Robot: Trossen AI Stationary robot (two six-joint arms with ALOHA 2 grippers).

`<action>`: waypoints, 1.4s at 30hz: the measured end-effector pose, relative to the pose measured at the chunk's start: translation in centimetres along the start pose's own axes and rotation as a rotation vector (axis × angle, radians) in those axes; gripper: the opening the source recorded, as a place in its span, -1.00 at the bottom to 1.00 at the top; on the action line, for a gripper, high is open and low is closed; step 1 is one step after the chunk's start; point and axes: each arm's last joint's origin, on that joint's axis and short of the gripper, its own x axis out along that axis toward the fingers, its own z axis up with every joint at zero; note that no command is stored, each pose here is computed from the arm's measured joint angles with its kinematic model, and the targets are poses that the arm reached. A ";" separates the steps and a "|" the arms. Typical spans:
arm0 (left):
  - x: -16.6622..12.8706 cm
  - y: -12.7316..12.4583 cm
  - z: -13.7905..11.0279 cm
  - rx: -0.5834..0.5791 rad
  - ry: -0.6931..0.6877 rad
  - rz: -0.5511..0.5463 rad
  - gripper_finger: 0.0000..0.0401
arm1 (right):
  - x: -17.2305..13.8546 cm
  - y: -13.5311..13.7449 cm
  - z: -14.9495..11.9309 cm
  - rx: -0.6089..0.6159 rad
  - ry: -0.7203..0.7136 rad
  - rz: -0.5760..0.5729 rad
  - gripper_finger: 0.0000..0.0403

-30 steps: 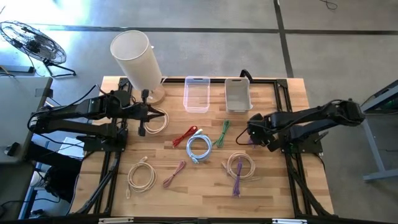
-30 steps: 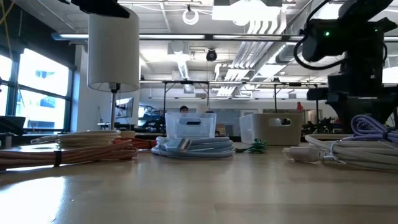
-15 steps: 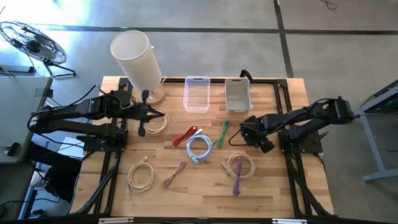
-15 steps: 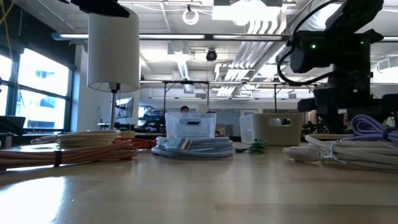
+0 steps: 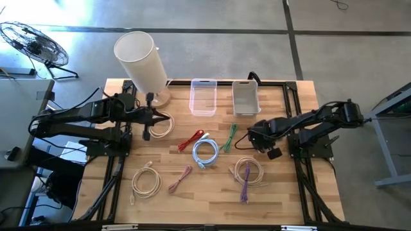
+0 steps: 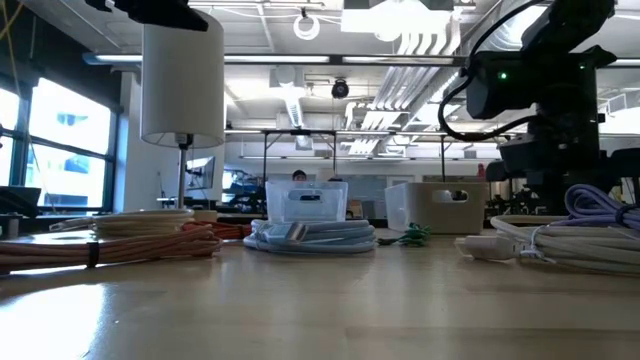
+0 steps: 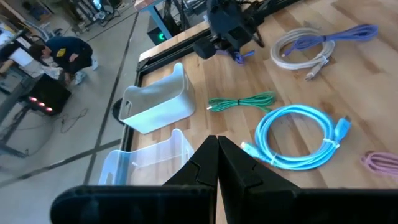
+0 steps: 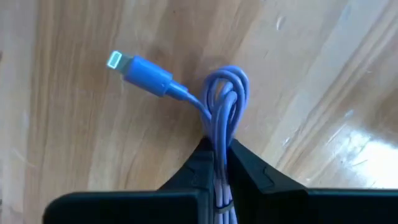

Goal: Pick & Place USB Port
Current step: Put the top purple charger cable into the gray bin

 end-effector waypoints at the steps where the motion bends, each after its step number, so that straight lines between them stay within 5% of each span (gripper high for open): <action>1: 0.0 0.0 0.0 0.004 0.005 0.009 -1.00 | 0.0 0.0 0.0 0.004 0.003 -0.008 -0.88; 10: 0.0 0.1 0.0 0.034 0.017 0.031 -1.00 | -2.2 -1.2 1.2 0.099 0.041 -0.131 -0.93; 20: 0.0 0.1 -0.1 0.056 0.019 0.033 -1.00 | -9.0 -2.2 3.6 0.279 -0.006 -0.081 -0.93; 31: 0.0 0.4 -0.1 -0.005 0.056 0.123 -1.00 | -17.4 -4.6 5.4 0.523 -0.270 0.021 -0.94; 42: 0.0 0.4 -0.1 -0.010 0.059 0.128 -1.00 | -21.3 -9.2 5.7 0.747 -0.596 -0.015 -0.94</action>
